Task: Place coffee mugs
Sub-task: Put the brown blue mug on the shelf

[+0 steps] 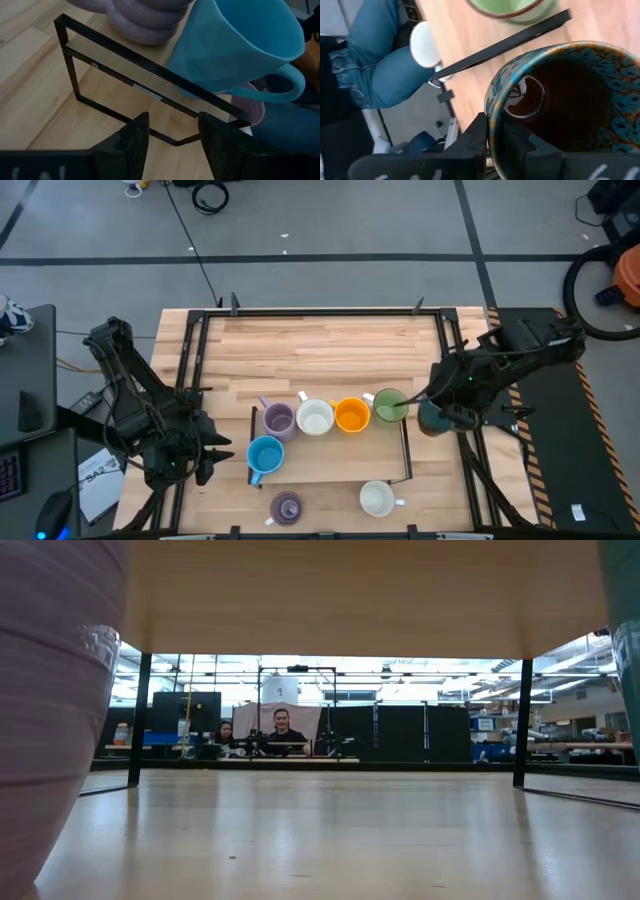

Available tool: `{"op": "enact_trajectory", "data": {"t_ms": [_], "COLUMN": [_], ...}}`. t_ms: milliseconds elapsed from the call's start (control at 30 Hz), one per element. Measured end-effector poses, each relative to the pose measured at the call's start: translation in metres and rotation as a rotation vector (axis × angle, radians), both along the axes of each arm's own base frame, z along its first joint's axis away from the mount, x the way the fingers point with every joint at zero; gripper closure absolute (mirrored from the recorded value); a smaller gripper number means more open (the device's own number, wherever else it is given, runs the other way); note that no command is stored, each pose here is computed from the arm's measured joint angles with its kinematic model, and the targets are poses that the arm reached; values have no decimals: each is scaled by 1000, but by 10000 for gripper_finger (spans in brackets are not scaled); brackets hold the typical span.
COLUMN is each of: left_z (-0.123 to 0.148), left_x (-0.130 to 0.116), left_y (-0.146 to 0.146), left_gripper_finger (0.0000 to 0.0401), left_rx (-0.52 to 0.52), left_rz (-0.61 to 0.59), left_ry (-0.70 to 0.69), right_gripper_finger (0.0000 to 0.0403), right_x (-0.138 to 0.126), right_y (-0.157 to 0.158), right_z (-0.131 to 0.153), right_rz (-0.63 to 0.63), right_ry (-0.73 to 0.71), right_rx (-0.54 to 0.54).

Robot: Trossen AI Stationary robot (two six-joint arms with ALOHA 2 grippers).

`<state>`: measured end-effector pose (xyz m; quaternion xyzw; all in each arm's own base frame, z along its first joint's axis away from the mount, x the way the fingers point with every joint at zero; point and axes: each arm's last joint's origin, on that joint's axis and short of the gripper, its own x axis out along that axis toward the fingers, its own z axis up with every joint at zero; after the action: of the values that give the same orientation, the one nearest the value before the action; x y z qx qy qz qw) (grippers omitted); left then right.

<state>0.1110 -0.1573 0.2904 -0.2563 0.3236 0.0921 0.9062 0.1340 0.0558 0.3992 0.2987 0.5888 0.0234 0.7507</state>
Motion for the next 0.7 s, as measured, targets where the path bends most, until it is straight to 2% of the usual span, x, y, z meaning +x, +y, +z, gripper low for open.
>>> {"op": "enact_trajectory", "data": {"t_ms": [467,700], "left_z": [0,0], "left_x": [0,0], "left_y": [0,0], "left_gripper_finger": [225,225], "left_rx": [24,24], "left_rz": [-20,-20], "left_ry": [0,0], "right_gripper_finger": [364,364], "right_x": [17,38], "right_y": [44,70], "right_z": [23,35], "right_rz": [-13,39], "right_ry": [30,-15], "right_rx": [105,80]}}
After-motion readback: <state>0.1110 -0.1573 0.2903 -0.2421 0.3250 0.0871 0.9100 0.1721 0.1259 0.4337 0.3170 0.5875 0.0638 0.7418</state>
